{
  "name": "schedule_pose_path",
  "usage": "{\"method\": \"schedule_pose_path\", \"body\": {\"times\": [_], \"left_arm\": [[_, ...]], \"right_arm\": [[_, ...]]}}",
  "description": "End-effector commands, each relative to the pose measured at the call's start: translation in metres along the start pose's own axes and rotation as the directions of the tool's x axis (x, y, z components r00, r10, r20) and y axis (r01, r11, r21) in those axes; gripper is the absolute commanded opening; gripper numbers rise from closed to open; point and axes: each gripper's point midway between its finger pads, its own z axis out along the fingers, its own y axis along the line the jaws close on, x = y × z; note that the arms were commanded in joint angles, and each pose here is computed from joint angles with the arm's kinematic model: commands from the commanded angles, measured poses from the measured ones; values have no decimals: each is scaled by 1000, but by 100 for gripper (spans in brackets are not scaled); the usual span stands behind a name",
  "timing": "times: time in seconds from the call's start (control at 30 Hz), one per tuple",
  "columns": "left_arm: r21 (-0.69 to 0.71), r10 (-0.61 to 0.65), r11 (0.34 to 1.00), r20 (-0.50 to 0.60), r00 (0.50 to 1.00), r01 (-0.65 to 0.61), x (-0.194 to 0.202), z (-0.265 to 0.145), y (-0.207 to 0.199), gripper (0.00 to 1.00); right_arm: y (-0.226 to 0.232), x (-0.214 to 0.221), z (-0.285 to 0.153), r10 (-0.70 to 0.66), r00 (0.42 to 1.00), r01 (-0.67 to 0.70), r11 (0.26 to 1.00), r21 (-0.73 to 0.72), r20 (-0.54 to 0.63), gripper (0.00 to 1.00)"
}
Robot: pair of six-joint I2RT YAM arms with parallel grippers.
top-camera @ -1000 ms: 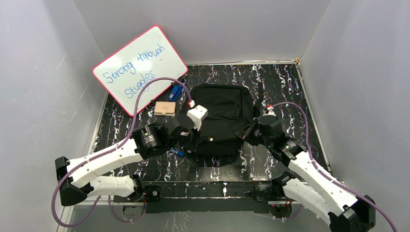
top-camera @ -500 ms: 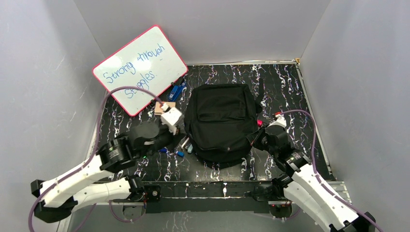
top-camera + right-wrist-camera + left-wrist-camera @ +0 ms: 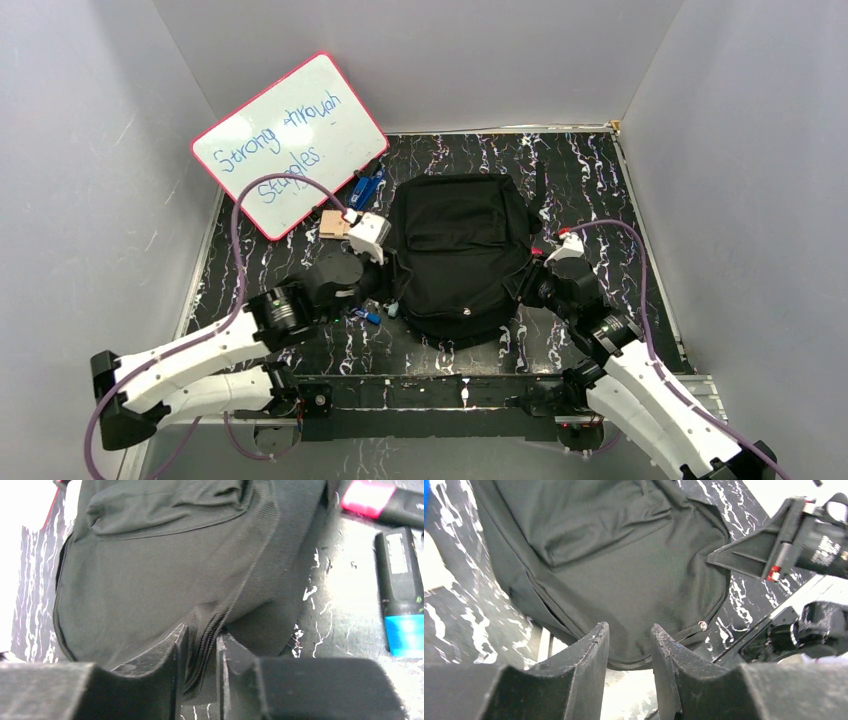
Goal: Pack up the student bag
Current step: Unzip the student bag at the center of the board.
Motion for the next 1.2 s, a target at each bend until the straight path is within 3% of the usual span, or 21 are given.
{"method": "schedule_pose_path", "body": {"times": [0.0,0.2,0.4,0.5,0.6,0.73,0.83,1.0,1.17], "left_arm": [[-91,-315,945,6,949,314,-1,15,-4,35],[-169,-587,800,-24,809,575,14,22,-12,39],[-221,-686,715,-40,726,664,30,27,-14,39],[-232,-713,688,-35,701,688,33,29,-15,40],[-228,-727,675,-38,686,702,32,30,-20,42],[-231,-750,651,-47,660,723,36,29,-23,43],[-242,-782,614,-52,622,751,44,28,-26,44],[-263,-817,565,-47,575,782,64,25,-41,44],[-311,-831,537,-35,555,785,84,30,-55,44]], "right_arm": [[43,-33,-17,-111,989,126,976,-178,95,37],[37,-42,-27,-152,986,158,982,-102,68,53],[44,-49,-47,-252,967,255,961,-108,40,64],[72,-58,-65,-345,932,363,898,-248,113,70],[105,-48,-77,-438,884,463,764,-449,166,74],[127,-22,-70,-517,844,483,614,-624,145,73],[131,-19,-59,-539,830,489,582,-650,143,67],[142,-11,-64,-557,785,553,433,-712,271,66],[136,-27,-58,-523,783,602,498,-625,337,59]]}}
